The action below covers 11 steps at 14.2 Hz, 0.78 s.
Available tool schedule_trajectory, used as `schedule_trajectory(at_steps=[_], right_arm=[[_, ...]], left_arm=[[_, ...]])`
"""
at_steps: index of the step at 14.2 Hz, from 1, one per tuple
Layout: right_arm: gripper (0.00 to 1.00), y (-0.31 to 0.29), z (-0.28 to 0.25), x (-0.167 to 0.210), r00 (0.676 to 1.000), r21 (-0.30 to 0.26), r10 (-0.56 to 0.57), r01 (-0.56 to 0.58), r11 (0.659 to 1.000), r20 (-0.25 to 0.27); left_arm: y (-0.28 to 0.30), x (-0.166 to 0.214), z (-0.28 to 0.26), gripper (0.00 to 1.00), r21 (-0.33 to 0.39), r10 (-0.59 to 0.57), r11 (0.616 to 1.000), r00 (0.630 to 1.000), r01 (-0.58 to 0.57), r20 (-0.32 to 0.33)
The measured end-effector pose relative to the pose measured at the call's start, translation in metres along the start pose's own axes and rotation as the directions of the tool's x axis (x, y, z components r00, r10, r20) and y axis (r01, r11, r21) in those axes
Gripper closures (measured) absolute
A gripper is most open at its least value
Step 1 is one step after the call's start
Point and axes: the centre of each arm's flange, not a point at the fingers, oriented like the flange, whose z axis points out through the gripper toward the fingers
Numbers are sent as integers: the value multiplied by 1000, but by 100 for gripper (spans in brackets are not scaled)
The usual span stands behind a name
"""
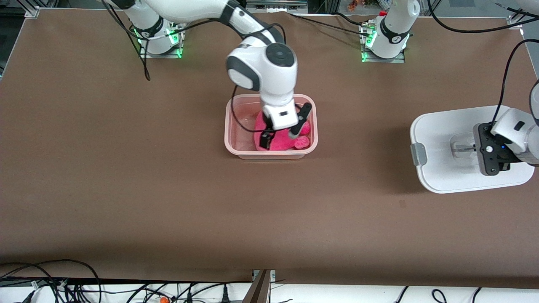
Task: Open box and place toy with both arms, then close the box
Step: 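Lower the toy into the tub and open the right gripper, then carry the lid onto the tub with the left gripper while the right gripper withdraws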
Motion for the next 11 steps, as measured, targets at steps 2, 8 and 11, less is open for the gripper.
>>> schedule_trajectory(at_steps=[2, 8, 11], right_arm=[[0, 112, -46, -40, 980, 46, 193, -191, 981, -48], [0, 213, -156, -147, 849, 68, 522, -528, 847, 85], [0, 236, -186, -199, 744, 69, 647, -663, 745, 167]], left_arm=[[5, 39, -6, 93, 10, 59, 998, 998, -59, 4], [67, 253, -20, 93, 39, 245, 969, 969, -245, -5], [125, 371, -17, 93, 106, 176, 979, 984, -176, 10]])
